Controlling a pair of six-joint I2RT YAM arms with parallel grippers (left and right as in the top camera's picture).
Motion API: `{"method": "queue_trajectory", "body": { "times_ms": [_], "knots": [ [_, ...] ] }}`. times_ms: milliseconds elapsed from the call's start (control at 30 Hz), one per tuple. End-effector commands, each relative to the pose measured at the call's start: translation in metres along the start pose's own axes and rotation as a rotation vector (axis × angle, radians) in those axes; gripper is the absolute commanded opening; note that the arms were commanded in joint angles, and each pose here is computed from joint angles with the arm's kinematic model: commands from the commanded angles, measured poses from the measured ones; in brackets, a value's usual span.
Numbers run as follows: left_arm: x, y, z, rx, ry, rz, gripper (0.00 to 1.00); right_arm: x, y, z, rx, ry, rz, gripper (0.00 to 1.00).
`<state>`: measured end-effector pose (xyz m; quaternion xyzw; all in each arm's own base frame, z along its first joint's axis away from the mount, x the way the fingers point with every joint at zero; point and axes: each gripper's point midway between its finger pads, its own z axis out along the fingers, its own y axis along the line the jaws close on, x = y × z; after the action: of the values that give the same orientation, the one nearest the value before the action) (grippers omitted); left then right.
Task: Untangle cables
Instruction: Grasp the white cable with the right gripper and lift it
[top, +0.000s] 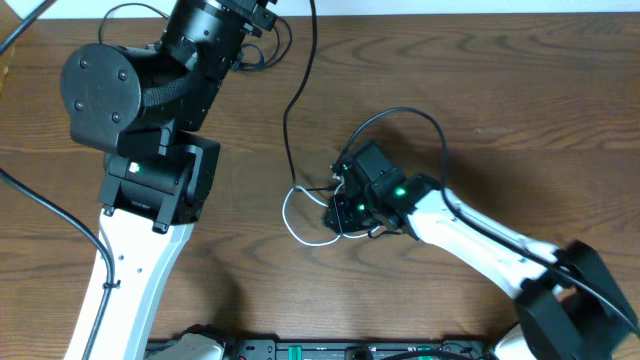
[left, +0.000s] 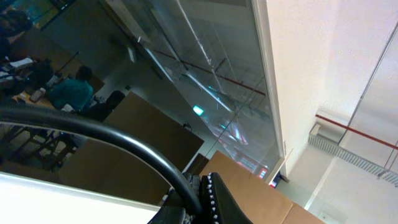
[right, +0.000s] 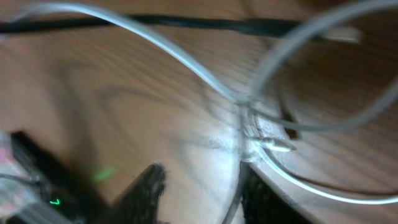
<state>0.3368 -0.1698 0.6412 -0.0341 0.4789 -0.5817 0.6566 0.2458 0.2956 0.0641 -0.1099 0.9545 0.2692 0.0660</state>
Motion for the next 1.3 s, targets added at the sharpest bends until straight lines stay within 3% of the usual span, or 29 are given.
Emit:
{"method": "queue_trajectory", "body": {
  "times_ms": [0,33,167,600,833,1067,1200,1267],
  "knots": [
    [-0.019,-0.021,-0.004,0.035,-0.049,0.019,0.07,0.005,-0.03,0.015,0.12,0.026,0.062,0.05],
    [-0.019,-0.02,-0.004,0.033,-0.048,0.022,0.07,0.007,-0.039,0.016,0.155,0.036,0.091,0.01],
    [-0.031,-0.011,-0.006,-0.001,-0.086,0.043,0.08,0.017,-0.085,0.006,0.326,0.06,0.235,0.01],
    [-0.14,0.052,-0.056,-0.28,-0.404,0.185,0.07,0.03,-0.191,-0.056,0.744,0.03,0.481,0.01],
    [-0.177,0.086,-0.088,-0.436,-0.487,0.241,0.08,0.028,-0.209,-0.064,0.706,0.047,0.542,0.01],
    [-0.228,0.123,-0.153,-0.721,-0.726,0.317,0.08,0.029,-0.219,-0.071,0.717,0.039,0.608,0.01],
    [-0.241,0.14,-0.181,-0.842,-0.764,0.335,0.08,0.026,-0.215,-0.067,0.678,0.038,0.614,0.01],
    [-0.237,0.151,-0.189,-0.894,-0.74,0.324,0.07,0.02,-0.201,-0.056,0.579,0.064,0.53,0.01]
  ]
}}
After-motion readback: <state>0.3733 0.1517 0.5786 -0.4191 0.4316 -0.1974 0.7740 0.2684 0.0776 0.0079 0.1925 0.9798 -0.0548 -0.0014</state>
